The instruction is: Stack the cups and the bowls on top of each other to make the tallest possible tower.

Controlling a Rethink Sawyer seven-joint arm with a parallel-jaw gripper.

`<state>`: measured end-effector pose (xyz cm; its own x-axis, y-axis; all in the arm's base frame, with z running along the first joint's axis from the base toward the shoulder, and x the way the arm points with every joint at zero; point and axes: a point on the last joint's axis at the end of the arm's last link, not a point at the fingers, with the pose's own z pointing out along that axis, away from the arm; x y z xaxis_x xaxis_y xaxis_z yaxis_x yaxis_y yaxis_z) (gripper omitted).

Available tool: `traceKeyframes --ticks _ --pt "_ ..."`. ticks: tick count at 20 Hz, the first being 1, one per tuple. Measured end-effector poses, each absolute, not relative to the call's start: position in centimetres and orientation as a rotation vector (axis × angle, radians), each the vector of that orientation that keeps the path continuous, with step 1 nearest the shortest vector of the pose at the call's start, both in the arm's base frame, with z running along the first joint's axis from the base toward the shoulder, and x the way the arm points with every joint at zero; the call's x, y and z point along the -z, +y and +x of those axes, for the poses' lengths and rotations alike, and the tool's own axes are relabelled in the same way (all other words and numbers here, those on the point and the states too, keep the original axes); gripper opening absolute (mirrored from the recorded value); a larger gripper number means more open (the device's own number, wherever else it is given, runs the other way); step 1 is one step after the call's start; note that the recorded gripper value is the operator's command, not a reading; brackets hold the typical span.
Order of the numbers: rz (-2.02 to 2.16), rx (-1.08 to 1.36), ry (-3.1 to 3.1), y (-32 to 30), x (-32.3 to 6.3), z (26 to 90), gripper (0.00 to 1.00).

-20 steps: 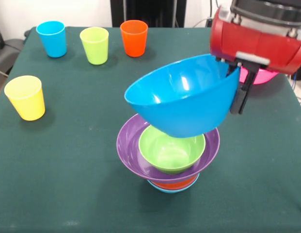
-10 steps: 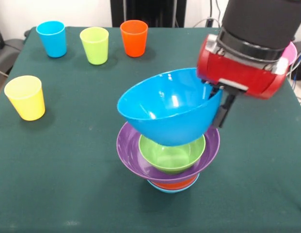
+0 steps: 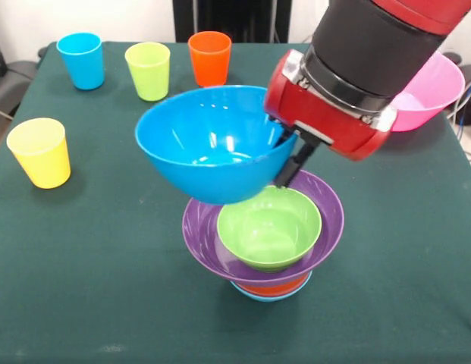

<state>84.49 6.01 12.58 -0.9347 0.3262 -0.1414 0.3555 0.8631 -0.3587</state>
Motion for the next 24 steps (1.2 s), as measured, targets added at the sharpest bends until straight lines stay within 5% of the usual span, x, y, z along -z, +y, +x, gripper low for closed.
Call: traceKeyframes --ticks 24 --pt "0.669 0.916 2.954 8.0 -16.2 85.6 0.0"
